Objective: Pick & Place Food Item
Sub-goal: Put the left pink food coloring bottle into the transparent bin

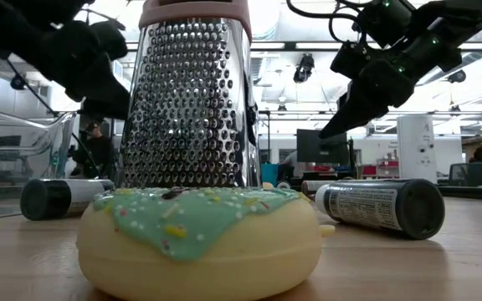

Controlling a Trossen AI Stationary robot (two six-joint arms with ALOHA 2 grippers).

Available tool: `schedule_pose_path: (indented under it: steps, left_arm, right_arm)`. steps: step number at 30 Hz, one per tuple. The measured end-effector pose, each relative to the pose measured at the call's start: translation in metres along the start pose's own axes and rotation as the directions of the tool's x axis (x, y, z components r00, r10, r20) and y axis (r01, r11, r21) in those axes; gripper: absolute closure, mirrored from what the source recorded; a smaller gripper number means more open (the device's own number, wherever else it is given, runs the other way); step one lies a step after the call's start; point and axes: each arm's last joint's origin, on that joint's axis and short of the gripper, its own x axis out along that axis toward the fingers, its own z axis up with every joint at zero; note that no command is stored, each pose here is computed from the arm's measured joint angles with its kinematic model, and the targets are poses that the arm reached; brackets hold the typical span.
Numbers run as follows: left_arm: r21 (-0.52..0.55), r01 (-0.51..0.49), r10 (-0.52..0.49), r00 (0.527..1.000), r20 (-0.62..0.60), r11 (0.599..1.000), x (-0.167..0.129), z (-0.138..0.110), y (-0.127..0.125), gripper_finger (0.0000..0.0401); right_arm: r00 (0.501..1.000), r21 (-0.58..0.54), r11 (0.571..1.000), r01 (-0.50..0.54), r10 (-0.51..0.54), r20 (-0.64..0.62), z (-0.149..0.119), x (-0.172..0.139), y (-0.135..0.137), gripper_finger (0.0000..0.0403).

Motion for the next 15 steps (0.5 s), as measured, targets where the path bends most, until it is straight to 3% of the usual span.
schedule_pose_path:
  steps: [4,9,15]
  left_arm:
    - [0.007,-0.078,0.078,0.984,-0.163,0.997,-0.001,0.012,-0.003,0.0195]
    - [0.104,-0.195,0.22,0.911,-0.348,0.975,-0.01,0.025,-0.002,0.0195]
    - [0.244,-0.201,0.296,0.834,-0.465,0.949,-0.027,0.029,0.0,0.0195]
  right_arm:
    - [1.0,0.012,1.0,0.001,-0.001,-0.027,-0.006,0.0,0.0,0.0184]
    - [0.998,0.016,1.0,0.003,-0.002,-0.057,-0.016,0.002,0.0,0.0184]
    - [0.997,0.02,1.0,0.004,-0.002,-0.072,-0.022,0.002,0.0,0.0184]
